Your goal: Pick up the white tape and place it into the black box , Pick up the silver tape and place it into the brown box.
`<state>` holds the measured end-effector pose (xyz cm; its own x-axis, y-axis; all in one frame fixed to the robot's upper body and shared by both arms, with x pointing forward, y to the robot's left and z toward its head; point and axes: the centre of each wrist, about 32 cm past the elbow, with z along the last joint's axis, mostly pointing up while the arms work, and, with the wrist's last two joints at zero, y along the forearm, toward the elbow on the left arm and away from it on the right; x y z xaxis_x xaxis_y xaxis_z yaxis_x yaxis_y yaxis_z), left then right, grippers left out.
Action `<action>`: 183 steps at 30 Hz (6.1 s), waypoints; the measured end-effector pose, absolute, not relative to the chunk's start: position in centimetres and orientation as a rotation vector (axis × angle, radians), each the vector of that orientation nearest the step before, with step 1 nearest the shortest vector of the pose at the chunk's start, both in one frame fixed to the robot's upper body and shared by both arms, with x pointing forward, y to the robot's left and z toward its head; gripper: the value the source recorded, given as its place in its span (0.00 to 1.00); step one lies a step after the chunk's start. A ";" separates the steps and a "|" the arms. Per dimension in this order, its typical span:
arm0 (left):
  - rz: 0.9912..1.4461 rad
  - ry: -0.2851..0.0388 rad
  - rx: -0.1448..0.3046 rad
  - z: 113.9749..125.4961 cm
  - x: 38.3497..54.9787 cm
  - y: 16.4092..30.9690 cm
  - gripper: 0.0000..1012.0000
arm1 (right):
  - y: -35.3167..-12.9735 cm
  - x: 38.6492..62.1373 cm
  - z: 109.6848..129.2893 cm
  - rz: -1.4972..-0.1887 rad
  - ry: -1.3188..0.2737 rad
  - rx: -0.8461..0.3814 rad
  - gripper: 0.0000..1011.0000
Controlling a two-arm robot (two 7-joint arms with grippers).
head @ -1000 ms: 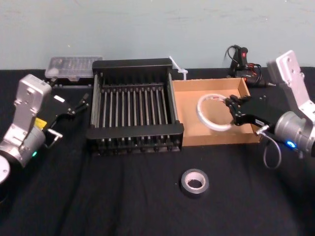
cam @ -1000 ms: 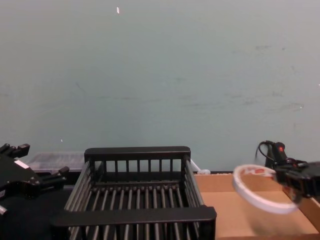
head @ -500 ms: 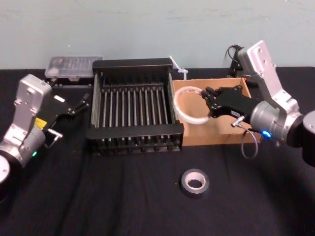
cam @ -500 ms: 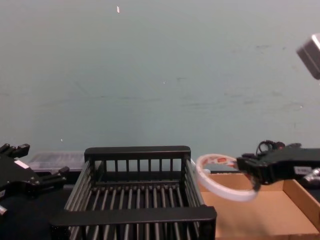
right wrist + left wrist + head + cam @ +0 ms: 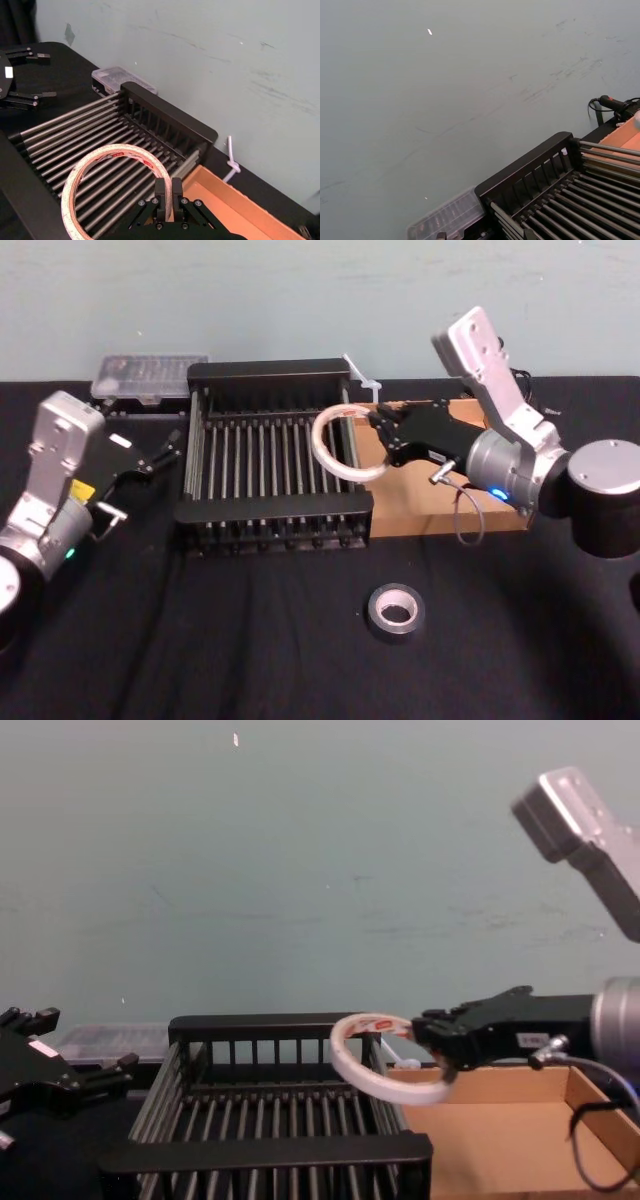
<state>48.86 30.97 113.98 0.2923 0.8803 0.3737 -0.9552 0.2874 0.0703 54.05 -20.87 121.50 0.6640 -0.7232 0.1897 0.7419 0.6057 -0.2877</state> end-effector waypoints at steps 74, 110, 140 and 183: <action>1.248 -0.285 0.305 114.0 48.9 31.0 0.99 | -17.6 56.7 121.5 -0.811 -0.067 -0.363 0.82; 1.248 -0.285 0.304 114.0 48.9 31.0 0.99 | -20.7 54.5 123.5 -0.862 -0.091 -0.343 0.99; 1.248 -0.285 0.304 114.0 48.9 31.0 0.99 | -26.4 45.2 121.4 -0.834 0.051 -0.498 0.99; 1.248 -0.285 0.304 114.0 48.9 31.0 0.99 | -24.9 44.5 118.9 -0.695 0.168 -0.619 0.99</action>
<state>48.86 30.97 113.98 0.2923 0.8803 0.3737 -0.9553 0.2873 0.0703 44.54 -24.93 118.90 0.7630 -0.6440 0.0551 0.5473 0.5983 -0.5852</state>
